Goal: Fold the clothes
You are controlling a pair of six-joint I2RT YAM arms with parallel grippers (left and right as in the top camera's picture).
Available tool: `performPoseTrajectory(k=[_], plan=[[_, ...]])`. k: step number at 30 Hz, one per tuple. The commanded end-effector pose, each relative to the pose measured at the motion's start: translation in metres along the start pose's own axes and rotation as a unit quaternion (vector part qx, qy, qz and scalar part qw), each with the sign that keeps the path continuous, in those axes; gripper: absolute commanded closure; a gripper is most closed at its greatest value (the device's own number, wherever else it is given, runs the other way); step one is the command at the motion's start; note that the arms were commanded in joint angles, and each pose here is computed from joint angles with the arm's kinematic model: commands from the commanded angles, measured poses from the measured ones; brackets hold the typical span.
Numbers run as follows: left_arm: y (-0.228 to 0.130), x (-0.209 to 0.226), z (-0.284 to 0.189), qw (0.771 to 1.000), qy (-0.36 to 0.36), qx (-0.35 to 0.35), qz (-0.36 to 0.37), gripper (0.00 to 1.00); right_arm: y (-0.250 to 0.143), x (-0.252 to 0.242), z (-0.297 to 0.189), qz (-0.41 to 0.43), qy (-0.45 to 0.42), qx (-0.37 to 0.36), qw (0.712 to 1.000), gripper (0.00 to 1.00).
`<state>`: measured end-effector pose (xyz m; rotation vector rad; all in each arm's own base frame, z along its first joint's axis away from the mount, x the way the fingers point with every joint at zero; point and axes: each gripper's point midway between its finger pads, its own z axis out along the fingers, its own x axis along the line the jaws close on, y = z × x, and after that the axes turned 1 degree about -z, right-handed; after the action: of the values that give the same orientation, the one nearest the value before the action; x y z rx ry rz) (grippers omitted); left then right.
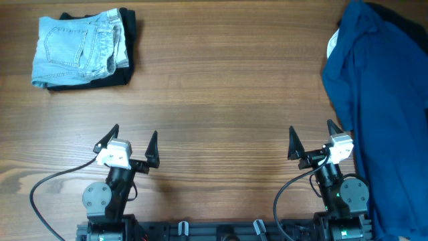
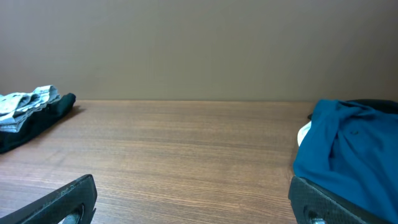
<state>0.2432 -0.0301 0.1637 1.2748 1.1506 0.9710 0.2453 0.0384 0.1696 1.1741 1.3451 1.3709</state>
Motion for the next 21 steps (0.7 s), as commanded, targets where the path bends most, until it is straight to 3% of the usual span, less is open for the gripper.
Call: performPoseTrajectory(k=[1,21], plan=[[-0.0026,0.0083,-0.0002,1.000,0.025,0.000,-0.007,0.00,0.0013,-0.0012,-0.0002,0.006,-0.003,-0.003,1.000,0.00],[-0.0116,0.0094,0.0022,0.999,0.026,0.020,-0.011,0.00,0.0011,-0.0012,-0.0002,0.006,-0.003,-0.003,1.000,0.00]])
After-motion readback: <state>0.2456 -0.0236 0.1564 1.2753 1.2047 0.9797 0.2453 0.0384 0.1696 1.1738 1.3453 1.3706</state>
